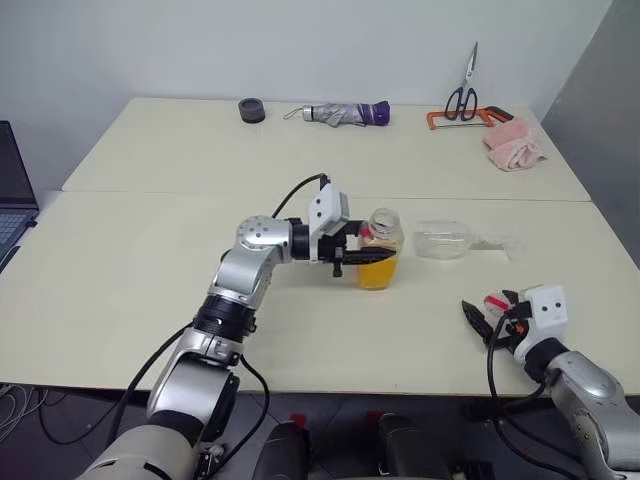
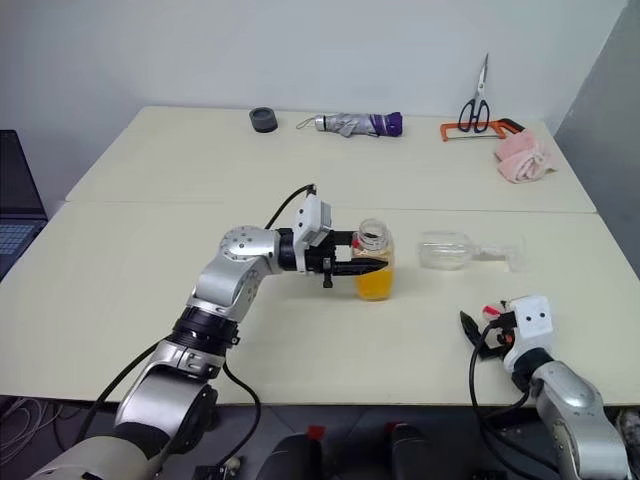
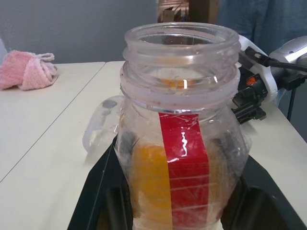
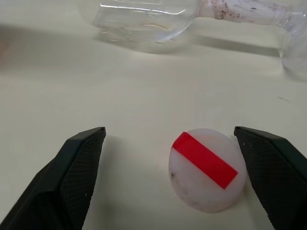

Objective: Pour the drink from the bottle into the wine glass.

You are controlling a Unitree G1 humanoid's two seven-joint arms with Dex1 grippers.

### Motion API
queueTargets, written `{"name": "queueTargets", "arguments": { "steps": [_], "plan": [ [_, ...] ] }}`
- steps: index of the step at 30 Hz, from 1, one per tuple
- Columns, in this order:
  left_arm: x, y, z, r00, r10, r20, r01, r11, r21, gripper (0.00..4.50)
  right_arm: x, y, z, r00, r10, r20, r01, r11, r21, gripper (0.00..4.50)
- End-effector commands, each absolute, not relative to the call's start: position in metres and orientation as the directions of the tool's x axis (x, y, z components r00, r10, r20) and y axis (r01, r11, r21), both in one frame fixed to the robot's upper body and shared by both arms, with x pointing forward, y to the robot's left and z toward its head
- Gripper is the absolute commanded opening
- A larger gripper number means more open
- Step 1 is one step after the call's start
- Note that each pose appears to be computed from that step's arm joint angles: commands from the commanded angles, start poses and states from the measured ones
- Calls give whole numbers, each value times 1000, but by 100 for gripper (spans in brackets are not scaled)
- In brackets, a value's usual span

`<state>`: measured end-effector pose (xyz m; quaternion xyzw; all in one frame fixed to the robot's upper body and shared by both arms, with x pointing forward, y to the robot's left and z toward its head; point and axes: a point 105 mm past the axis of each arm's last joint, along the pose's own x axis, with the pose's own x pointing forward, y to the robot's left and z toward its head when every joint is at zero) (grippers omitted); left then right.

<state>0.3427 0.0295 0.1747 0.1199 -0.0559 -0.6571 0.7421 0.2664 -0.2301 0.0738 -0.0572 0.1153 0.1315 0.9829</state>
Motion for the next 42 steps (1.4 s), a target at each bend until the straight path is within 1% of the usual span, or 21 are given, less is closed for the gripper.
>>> {"name": "queueTargets", "arguments": {
  "steps": [1, 4, 5, 8, 12, 13, 16, 18, 21, 26, 29, 33, 38, 42],
  "plan": [
    [344, 37, 198, 173, -985, 3, 940, 166, 297, 172, 263, -233, 97, 941, 278, -190, -305, 943, -130, 450],
    [350, 47, 200, 234, -972, 20, 930, 230, 288, 172, 261, -237, 105, 934, 293, -207, -335, 917, -215, 450],
    [354, 53, 202, 268, -963, 30, 922, 265, 281, 172, 261, -231, 112, 923, 327, -203, -370, 899, -234, 450],
    [369, 80, 205, 401, -914, 57, 879, 402, 257, 172, 261, -189, 142, 846, 508, -164, -534, 806, -256, 450],
    [383, 116, 205, 546, -835, 68, 804, 546, 238, 172, 271, -135, 168, 736, 669, -99, -665, 690, -284, 450],
    [386, 127, 205, 587, -806, 74, 776, 587, 233, 172, 273, -119, 174, 694, 716, -75, -705, 654, -274, 450],
    [396, 150, 208, 682, -724, 103, 697, 686, 208, 172, 277, -84, 184, 596, 802, -33, -783, 572, -244, 450],
    [402, 164, 209, 738, -663, 125, 639, 747, 187, 172, 281, -67, 185, 549, 835, -29, -815, 528, -239, 450],
    [409, 187, 208, 819, -554, 145, 531, 830, 171, 172, 288, -44, 185, 496, 868, -36, -848, 474, -238, 450],
    [418, 214, 203, 901, -404, 156, 383, 912, 147, 172, 303, -23, 189, 482, 875, -42, -857, 461, -232, 450],
    [421, 220, 197, 919, -367, 142, 347, 926, 145, 172, 306, -17, 191, 475, 878, -51, -862, 453, -229, 450],
    [425, 226, 191, 938, -322, 129, 304, 942, 141, 172, 304, -9, 189, 447, 892, -74, -876, 419, -238, 450],
    [430, 234, 183, 961, -254, 110, 242, 964, 111, 172, 305, -6, 190, 441, 894, -76, -878, 413, -242, 450],
    [432, 235, 178, 965, -245, 95, 235, 967, 102, 172, 306, -4, 192, 442, 894, -73, -878, 414, -242, 450]
  ]
}}
